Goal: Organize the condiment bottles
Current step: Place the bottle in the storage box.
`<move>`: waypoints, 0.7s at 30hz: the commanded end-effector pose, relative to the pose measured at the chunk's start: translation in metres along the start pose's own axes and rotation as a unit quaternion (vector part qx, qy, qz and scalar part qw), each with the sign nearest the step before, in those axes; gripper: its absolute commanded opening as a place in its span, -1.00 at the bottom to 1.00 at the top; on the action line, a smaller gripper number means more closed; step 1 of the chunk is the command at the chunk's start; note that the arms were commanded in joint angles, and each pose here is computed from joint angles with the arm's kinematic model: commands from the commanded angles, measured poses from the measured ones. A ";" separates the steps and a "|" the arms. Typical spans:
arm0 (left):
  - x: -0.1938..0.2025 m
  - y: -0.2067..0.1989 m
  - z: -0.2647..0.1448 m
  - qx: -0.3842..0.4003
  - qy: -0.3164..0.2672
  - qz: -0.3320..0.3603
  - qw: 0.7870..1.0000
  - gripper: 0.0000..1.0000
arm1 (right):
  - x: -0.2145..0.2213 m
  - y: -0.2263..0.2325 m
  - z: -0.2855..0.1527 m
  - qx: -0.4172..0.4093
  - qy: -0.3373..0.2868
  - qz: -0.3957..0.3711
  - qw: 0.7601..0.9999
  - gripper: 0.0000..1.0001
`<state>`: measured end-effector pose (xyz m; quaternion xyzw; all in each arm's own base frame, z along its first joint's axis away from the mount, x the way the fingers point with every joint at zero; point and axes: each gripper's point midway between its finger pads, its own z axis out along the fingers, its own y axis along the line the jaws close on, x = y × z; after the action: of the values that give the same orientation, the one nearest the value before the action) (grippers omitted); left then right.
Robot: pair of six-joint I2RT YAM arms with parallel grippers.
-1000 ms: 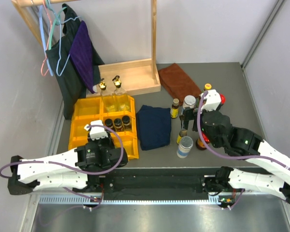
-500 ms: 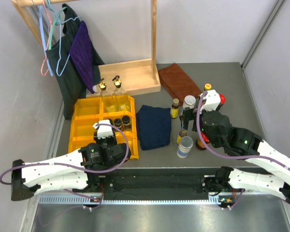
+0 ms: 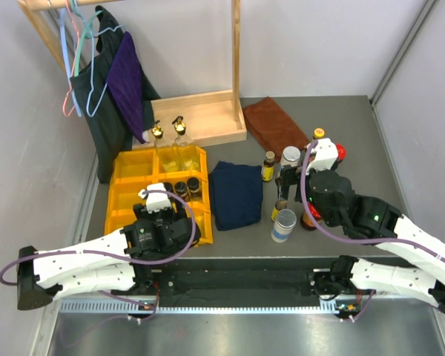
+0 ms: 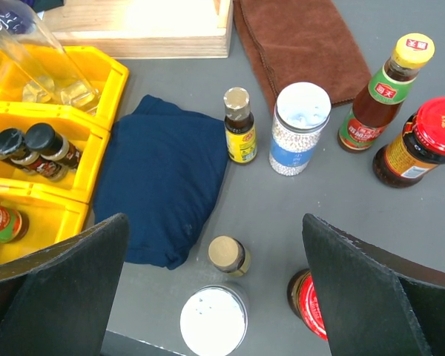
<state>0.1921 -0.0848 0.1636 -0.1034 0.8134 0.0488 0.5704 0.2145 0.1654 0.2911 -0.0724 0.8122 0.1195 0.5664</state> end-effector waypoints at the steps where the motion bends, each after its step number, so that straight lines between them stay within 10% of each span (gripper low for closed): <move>1: -0.020 0.001 -0.003 -0.003 -0.024 -0.023 0.999 0.85 | -0.006 0.002 0.001 -0.002 -0.007 0.016 1.000 0.98; 21: -0.097 -0.050 -0.031 0.140 -0.025 0.029 0.989 0.98 | 0.016 -0.001 0.033 -0.004 0.064 0.048 0.997 0.97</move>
<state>0.1977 -0.1123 0.2430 -0.0254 0.8040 -0.0358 0.5930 0.2327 0.1655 0.2674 -0.0526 0.8401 0.1087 0.5288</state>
